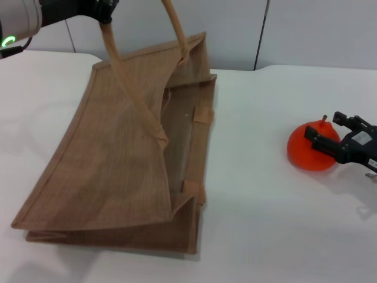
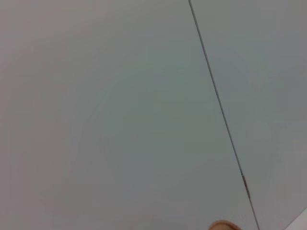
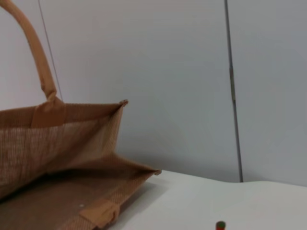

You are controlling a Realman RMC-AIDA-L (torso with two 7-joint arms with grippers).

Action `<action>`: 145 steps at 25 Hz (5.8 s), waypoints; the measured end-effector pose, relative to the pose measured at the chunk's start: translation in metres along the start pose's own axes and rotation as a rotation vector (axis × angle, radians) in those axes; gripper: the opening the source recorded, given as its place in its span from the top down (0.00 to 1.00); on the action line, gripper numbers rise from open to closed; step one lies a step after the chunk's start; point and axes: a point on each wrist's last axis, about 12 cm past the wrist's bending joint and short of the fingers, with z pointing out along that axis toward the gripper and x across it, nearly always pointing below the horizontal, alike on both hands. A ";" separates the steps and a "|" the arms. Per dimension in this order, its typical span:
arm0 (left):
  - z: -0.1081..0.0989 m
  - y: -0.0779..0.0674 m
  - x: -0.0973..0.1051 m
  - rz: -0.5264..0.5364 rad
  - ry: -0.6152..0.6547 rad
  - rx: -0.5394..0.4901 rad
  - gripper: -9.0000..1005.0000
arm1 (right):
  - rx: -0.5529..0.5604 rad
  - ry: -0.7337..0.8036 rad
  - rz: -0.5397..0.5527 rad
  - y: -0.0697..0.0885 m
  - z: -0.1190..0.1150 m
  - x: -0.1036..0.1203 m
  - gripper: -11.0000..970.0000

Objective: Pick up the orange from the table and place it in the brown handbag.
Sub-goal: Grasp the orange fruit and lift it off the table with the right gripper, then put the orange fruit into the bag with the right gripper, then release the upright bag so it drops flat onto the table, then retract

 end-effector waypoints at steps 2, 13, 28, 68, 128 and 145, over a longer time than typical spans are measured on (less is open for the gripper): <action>0.000 0.000 0.000 0.001 0.000 0.000 0.86 | -0.006 0.007 0.004 0.001 0.001 0.001 0.09; 0.001 0.000 -0.001 0.006 -0.001 0.001 0.86 | 0.017 0.079 0.008 -0.002 0.006 0.006 0.09; 0.001 0.000 0.001 0.021 0.012 -0.009 0.86 | 0.021 0.089 0.022 -0.001 0.008 0.006 0.09; 0.007 -0.002 -0.007 0.038 -0.015 0.008 0.86 | -0.143 0.012 -0.028 0.007 0.029 -0.044 0.62; 0.023 -0.030 -0.038 0.102 -0.112 0.093 0.86 | -0.359 0.115 -0.167 0.061 0.102 -0.071 0.11; 0.021 -0.030 -0.027 0.120 -0.105 0.068 0.63 | -0.255 0.126 -0.115 0.035 0.088 -0.066 0.09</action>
